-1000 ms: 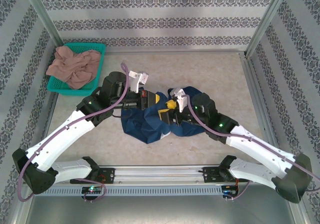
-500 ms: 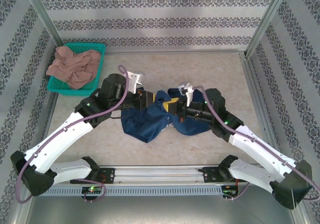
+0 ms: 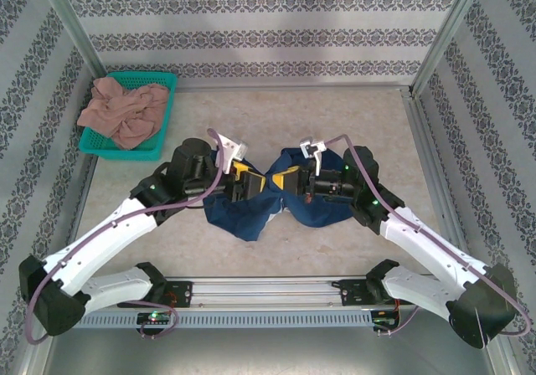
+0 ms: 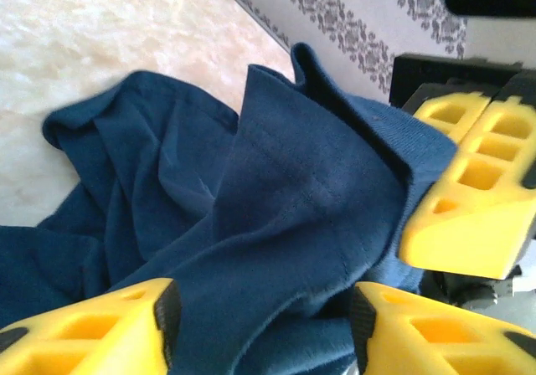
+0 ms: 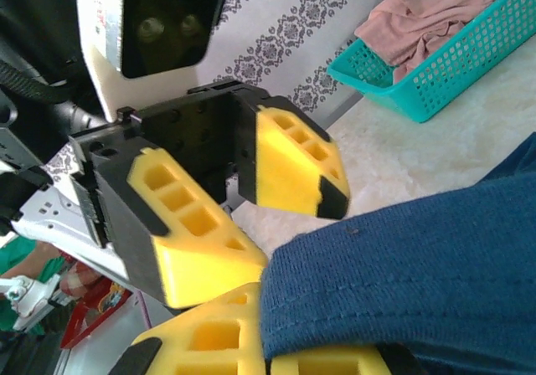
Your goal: Fold the inside-out t-shirt
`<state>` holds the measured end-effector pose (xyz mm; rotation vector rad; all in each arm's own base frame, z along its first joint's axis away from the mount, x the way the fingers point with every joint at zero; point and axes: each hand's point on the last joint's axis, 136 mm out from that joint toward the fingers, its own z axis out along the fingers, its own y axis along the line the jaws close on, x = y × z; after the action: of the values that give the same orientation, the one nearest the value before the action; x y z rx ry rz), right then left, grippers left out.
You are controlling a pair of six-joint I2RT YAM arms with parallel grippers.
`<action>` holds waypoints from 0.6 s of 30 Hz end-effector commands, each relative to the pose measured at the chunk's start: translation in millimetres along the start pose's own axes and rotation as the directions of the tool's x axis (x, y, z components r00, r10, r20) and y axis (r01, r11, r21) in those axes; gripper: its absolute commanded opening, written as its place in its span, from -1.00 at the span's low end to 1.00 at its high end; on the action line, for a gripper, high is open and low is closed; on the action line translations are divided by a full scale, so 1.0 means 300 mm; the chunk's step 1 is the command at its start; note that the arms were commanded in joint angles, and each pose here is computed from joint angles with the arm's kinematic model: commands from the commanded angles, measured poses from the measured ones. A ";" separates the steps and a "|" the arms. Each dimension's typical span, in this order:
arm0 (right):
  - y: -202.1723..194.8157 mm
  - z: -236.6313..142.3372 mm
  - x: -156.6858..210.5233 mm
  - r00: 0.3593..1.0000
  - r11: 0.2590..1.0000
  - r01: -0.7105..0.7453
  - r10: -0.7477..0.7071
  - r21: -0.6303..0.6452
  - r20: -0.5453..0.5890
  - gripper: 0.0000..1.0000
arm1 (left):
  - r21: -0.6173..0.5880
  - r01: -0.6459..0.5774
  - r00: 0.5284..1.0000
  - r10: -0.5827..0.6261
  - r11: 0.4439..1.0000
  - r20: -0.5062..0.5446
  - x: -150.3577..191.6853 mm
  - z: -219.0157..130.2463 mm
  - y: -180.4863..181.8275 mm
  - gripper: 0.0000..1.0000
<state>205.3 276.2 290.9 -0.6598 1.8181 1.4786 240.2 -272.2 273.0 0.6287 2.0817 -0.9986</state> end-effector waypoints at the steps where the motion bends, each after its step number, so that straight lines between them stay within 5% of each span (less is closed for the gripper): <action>1: 0.040 -0.019 -0.018 0.999 0.998 0.035 -0.034 -0.048 0.020 -0.94 | 0.130 -0.102 0.994 0.095 0.986 0.060 -0.074 0.008 -0.096 -0.13; 4: 0.024 -0.028 -0.008 1.000 0.999 0.026 -0.026 -0.024 0.012 -0.87 | 0.156 -0.096 0.995 0.089 0.983 0.050 -0.075 0.026 -0.103 -0.91; 5: 0.008 -0.037 -0.001 1.000 1.000 0.014 -0.014 0.003 0.012 -0.83 | 0.139 -0.092 0.995 0.087 0.986 0.045 -0.069 0.026 -0.092 -1.00; 11: -0.151 -0.104 0.112 0.996 0.963 -0.093 0.090 0.255 0.022 -0.68 | 0.114 -0.134 0.988 0.124 0.984 0.092 0.011 -0.034 -0.073 -1.00; 18: -0.210 -0.120 0.236 0.989 0.930 -0.142 0.145 0.338 0.018 -0.65 | 0.169 -0.202 0.974 0.180 0.965 0.140 0.135 -0.045 -0.066 -1.00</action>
<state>200.7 234.5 212.7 -0.4172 2.0606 1.2642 203.2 -263.4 243.6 0.7596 1.9429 -1.0738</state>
